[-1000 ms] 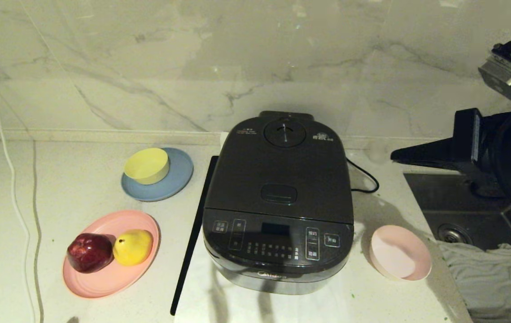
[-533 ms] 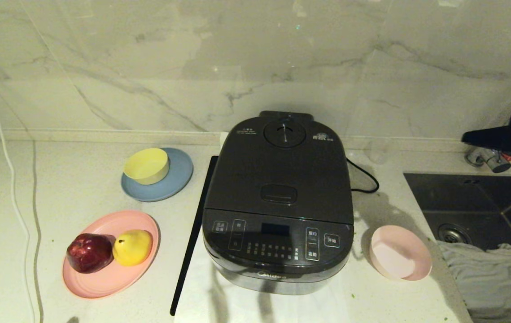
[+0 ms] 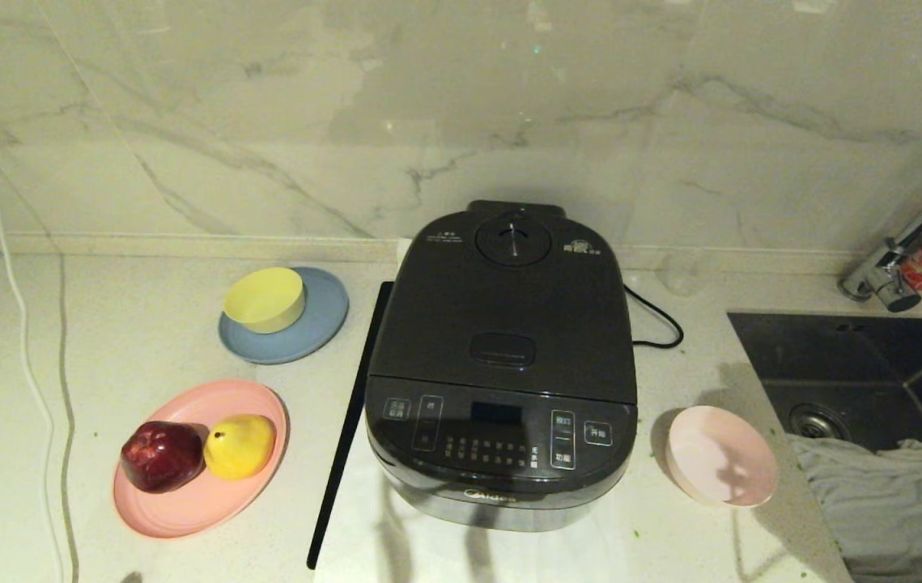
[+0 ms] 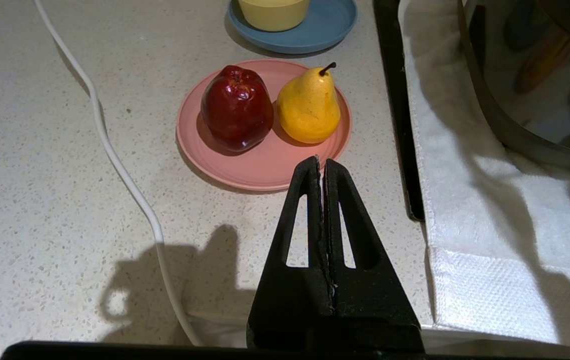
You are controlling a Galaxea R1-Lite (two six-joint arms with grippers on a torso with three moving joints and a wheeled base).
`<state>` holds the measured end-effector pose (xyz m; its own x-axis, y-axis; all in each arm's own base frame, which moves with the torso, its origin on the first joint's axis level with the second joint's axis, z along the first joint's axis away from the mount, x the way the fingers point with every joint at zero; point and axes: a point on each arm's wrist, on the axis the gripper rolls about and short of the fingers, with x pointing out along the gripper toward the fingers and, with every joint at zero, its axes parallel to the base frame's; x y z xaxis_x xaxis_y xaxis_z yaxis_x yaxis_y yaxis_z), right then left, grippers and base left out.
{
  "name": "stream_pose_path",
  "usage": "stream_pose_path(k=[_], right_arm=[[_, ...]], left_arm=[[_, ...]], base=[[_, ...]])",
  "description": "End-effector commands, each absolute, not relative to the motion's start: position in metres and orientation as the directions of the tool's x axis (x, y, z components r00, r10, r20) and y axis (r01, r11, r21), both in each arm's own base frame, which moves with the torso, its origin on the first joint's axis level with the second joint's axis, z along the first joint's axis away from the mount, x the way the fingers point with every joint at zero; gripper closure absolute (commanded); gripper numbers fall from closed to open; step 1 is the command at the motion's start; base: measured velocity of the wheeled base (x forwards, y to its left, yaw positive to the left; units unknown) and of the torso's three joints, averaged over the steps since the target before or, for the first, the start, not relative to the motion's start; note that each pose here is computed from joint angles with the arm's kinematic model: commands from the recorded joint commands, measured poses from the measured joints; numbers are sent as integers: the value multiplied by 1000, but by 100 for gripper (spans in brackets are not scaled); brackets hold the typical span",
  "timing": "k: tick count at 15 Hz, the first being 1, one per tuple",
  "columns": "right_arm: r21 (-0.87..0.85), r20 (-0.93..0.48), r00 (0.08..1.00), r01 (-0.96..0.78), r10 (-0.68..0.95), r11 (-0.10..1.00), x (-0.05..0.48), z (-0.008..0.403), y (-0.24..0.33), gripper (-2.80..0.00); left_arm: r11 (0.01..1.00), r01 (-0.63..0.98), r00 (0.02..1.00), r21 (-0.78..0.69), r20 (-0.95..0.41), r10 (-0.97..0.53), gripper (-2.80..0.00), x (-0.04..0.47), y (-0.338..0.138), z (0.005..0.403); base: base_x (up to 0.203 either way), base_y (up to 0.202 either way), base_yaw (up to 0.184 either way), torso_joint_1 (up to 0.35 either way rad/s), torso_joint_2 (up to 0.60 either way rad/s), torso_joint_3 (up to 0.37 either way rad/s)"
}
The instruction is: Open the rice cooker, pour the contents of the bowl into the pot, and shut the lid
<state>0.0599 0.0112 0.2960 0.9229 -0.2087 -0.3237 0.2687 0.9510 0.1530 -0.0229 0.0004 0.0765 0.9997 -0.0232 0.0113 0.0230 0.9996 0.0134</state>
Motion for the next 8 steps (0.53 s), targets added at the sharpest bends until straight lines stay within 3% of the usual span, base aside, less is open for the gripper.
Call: stream_pose_path(k=[1,8], right_arm=[[157,-249,919,350,-306,923,10,273,-10,0],[64,-255,845,501,-471,863,-41,174,-16,0]], left_arm=[[1000,23,1000,14,5,-23,0,-22,0,74],[1000,23,1000,14,5,-23,0,-22,0,74]], base=[[0,0,0,0,0,0],[0,0,0,0,0,0]])
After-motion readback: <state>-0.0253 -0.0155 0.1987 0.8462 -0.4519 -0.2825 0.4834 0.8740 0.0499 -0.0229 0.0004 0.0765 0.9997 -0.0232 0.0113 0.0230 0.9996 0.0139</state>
